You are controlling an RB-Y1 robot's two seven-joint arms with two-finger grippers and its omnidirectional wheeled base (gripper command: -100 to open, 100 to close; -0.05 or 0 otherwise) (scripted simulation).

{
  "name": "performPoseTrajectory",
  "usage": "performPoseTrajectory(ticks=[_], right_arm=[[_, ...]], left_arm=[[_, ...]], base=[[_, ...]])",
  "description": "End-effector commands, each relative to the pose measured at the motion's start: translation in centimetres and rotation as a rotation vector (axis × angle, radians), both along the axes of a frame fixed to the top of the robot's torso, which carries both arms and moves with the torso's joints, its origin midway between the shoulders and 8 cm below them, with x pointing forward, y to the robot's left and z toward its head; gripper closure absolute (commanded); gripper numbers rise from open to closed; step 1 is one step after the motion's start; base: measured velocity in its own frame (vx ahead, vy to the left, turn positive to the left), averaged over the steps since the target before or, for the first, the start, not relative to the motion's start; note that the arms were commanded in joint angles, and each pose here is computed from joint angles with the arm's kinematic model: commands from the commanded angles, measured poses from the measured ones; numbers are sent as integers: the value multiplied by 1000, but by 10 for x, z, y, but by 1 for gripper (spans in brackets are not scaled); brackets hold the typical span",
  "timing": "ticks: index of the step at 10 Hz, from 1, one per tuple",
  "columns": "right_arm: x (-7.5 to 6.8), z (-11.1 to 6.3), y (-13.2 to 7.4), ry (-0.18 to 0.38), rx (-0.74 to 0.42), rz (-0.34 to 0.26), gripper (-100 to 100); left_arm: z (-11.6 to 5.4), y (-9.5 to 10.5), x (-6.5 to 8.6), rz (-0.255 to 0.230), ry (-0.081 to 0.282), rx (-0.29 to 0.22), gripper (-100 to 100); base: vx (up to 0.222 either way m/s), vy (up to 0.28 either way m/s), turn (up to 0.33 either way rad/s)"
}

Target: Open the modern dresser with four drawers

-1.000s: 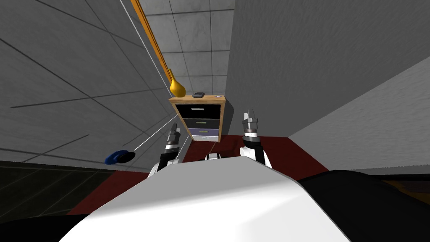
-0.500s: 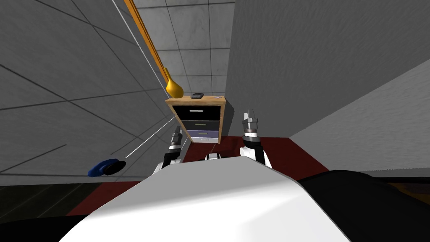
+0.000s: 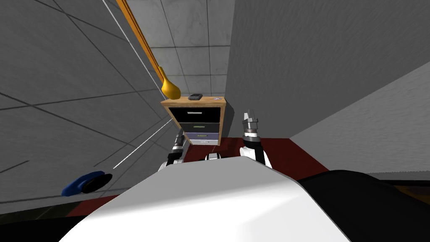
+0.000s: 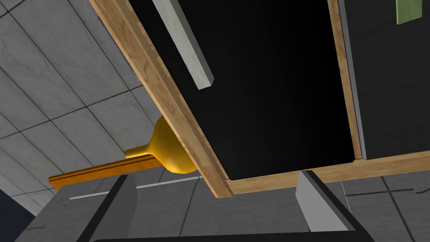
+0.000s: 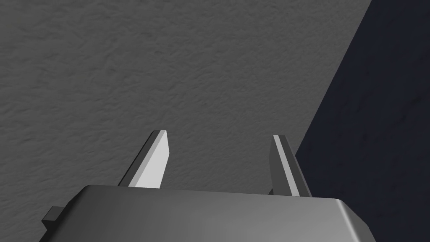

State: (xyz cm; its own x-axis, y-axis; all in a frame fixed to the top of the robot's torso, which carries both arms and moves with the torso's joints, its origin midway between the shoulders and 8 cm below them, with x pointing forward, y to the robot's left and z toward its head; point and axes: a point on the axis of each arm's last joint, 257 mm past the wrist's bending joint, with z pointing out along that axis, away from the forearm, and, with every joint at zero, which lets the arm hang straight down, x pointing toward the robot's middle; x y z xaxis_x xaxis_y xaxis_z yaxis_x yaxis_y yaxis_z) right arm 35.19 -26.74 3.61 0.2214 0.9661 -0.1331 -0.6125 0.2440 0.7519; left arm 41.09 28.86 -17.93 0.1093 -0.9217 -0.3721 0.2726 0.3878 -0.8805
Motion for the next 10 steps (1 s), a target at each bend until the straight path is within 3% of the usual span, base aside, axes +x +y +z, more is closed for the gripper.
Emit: performPoseTrajectory(ticks=[1,5,10], right_arm=[[0,0,0,0,0,0,0],[0,0,0,0,0,0,0],[0,0,0,0,0,0,0]], left_arm=[[-28,-2,5,-1,43,8,-100],[-64,-3,9,-2,102,12,-100],[-107,-9,11,-5,172,13,-100]], base=[[107,11,-28],[49,1,-7],[117,6,-34]])
